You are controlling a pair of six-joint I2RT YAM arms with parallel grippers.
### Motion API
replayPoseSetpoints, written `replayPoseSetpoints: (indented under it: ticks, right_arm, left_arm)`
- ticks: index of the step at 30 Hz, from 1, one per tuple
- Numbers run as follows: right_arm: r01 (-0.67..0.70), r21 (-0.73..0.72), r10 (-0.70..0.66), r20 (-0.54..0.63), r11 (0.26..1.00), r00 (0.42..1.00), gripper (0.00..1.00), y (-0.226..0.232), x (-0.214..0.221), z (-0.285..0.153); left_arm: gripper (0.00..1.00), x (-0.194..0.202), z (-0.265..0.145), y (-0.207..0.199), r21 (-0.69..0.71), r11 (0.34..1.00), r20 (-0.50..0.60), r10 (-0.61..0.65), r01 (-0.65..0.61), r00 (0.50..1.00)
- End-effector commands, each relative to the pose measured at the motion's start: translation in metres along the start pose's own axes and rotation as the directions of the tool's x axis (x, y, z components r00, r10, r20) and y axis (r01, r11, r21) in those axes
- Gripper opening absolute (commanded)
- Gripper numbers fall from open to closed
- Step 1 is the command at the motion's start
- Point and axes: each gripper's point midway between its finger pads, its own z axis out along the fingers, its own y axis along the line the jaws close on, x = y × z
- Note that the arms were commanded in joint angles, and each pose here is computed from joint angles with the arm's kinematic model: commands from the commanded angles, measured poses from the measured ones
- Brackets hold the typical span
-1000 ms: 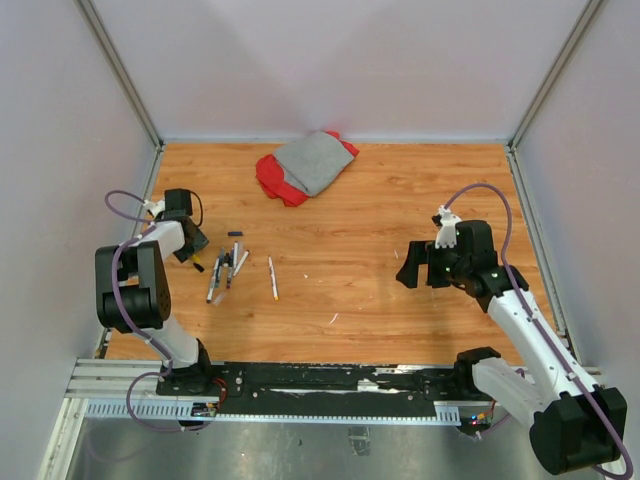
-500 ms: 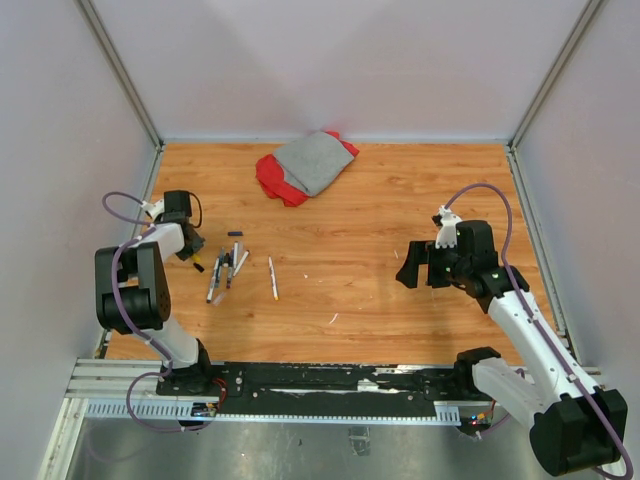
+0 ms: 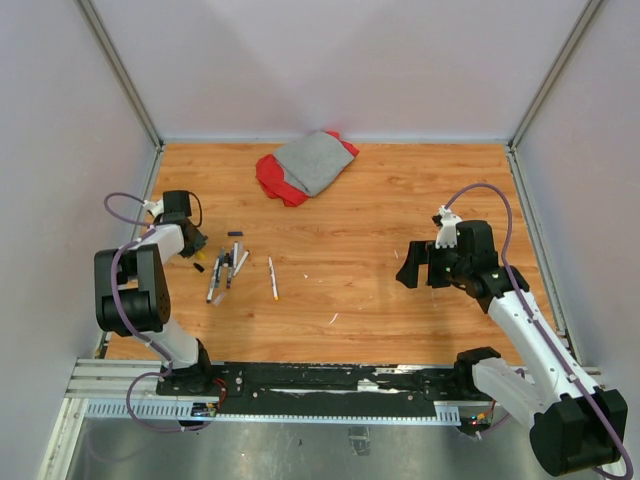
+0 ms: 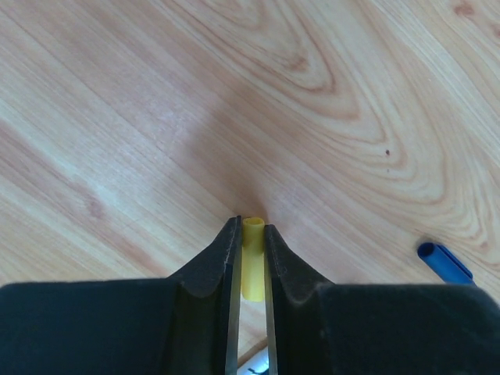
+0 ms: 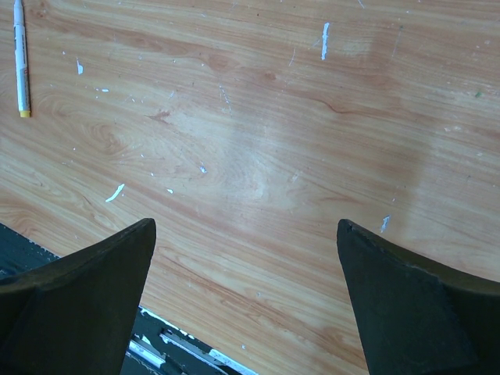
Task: Insert the pens into the pen caps
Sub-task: Pick up the pen cap from the center of the board, then place the pen cap at the center of the board.
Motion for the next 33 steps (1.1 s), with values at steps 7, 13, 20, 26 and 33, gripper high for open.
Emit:
replayPoseSetpoints:
  ticks: [7,13,20,26,33]
  right_arm:
    - [0.015,0.004,-0.015,0.024,1.0,1.0,0.99,-0.001,-0.008,-0.004]
    - [0.011,0.002,-0.011,0.027,1.0,1.0,0.98,0.0,-0.01,-0.004]
    - [0.009,0.007,-0.009,0.017,1.0,1.0,0.99,-0.002,-0.008,-0.003]
    - [0.004,0.01,-0.004,0.009,1.0,1.0,0.99,-0.003,-0.005,-0.001]
    - [0.002,0.011,-0.002,0.007,1.0,1.0,0.99,-0.003,-0.004,-0.001]
  left_arm:
    - [0.05,-0.002,-0.042,-0.044,0.118,0.99,0.073,0.066,-0.074,0.995]
    - [0.05,0.041,-0.079,-0.09,0.228,0.956,0.066,0.174,-0.185,0.983]
    - [0.04,0.148,-0.144,-0.166,0.434,0.843,0.023,0.342,-0.317,0.939]
    - [0.04,0.219,-0.167,-0.202,0.489,0.769,0.013,0.466,-0.412,0.885]
    - [0.09,0.244,-0.167,-0.209,0.495,0.753,0.005,0.498,-0.435,0.867]
